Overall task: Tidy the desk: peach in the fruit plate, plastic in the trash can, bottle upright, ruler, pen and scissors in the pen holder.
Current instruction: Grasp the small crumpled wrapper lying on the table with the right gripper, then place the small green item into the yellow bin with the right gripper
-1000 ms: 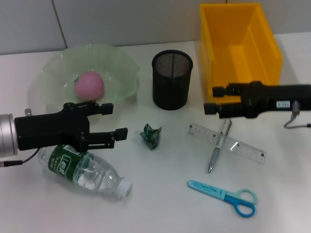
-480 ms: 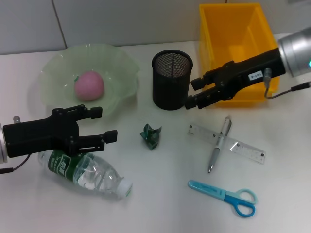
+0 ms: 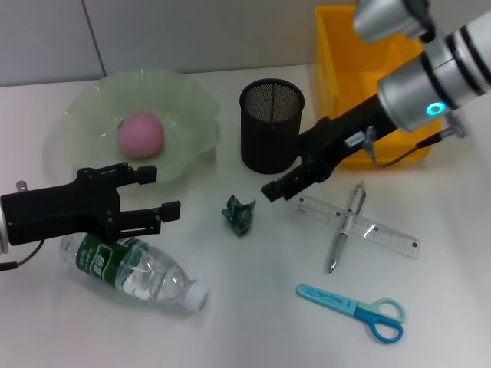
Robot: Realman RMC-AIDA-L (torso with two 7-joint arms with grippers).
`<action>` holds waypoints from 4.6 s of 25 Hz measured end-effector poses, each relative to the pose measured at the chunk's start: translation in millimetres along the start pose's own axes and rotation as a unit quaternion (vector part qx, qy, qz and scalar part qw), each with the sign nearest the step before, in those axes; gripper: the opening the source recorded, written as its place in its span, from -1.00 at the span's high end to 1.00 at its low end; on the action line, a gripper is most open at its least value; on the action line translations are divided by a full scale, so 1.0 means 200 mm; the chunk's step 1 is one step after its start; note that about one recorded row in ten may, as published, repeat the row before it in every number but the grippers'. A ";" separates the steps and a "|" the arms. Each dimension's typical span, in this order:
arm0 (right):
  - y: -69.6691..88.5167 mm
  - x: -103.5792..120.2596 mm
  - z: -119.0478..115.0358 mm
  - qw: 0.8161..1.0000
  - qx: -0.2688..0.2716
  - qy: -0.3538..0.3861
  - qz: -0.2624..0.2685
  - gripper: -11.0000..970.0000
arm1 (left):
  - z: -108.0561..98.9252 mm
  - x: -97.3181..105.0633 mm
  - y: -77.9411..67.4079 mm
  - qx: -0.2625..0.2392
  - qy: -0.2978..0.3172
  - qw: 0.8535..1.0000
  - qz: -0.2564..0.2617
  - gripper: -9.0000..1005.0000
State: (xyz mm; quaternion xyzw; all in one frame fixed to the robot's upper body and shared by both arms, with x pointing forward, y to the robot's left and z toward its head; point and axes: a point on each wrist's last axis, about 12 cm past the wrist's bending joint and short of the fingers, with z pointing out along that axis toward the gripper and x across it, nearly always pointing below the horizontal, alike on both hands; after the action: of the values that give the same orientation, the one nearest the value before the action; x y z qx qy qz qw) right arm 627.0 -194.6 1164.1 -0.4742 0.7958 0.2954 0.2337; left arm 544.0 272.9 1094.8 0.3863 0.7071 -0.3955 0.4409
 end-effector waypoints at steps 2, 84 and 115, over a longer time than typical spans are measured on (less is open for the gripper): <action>0.01 -0.01 0.05 1.000 0.005 0.012 -0.010 -0.65 | 0.00 -0.01 0.00 0.000 0.000 1.000 0.001 -0.64; 0.05 0.09 0.30 0.995 0.030 -0.093 -0.021 0.86 | -0.02 -0.02 0.02 -0.010 -0.007 1.000 0.009 -0.63; -0.24 0.58 -0.28 0.848 0.263 -0.424 0.181 0.78 | 0.00 -0.06 0.03 -0.008 -0.009 1.000 0.026 -0.62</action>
State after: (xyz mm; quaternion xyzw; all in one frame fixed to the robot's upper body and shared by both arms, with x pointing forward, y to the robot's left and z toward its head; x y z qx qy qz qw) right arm 613.5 -324.0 1116.9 -0.0715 0.7387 0.2842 0.6070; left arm 553.0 272.9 1103.7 0.3974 0.6962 -0.3820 0.4599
